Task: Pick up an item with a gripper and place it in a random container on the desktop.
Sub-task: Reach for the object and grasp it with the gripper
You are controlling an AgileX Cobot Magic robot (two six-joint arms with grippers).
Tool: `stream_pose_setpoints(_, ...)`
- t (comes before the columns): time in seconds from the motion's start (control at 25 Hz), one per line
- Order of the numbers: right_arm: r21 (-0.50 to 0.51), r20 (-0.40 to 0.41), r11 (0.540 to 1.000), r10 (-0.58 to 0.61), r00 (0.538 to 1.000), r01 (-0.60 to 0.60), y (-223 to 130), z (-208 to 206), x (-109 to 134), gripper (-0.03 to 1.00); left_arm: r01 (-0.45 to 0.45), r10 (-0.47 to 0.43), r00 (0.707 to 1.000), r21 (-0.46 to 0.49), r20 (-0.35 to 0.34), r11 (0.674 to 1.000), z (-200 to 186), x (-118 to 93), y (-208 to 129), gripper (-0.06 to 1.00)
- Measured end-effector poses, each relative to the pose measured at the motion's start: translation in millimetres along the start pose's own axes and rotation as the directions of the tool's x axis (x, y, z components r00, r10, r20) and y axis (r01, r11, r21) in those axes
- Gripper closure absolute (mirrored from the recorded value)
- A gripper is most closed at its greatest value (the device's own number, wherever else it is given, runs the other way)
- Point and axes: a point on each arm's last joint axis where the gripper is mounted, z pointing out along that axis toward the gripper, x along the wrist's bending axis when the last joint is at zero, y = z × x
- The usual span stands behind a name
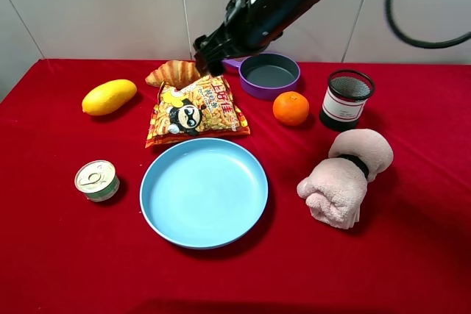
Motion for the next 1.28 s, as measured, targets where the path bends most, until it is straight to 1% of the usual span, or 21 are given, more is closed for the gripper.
stream_pose_setpoints(0.28,0.001,-0.029,1.000,0.007,1.000,-0.007,5.0,21.7,11.3,0.28,-0.002,0.002,1.000,0.000,-0.003,1.000,0.0,0.3,0.0,-0.05)
stream_pose_setpoints(0.56,0.010,-0.037,1.000,0.011,0.999,-0.011,4.7,45.2,14.1,0.28,-0.017,0.017,0.999,0.000,-0.030,1.000,-0.1,2.7,0.1,-0.05)
stream_pose_setpoints(0.8,0.013,-0.049,1.000,-0.006,0.999,0.006,3.9,63.0,22.4,0.28,-0.019,0.019,0.999,0.000,-0.033,1.000,-0.1,3.0,0.1,-0.05)
stream_pose_setpoints(1.28,0.027,-0.047,0.999,-0.034,0.998,0.035,-6.0,87.3,23.1,0.28,-0.019,0.019,0.999,0.000,-0.033,1.000,-0.1,3.0,0.1,-0.05)
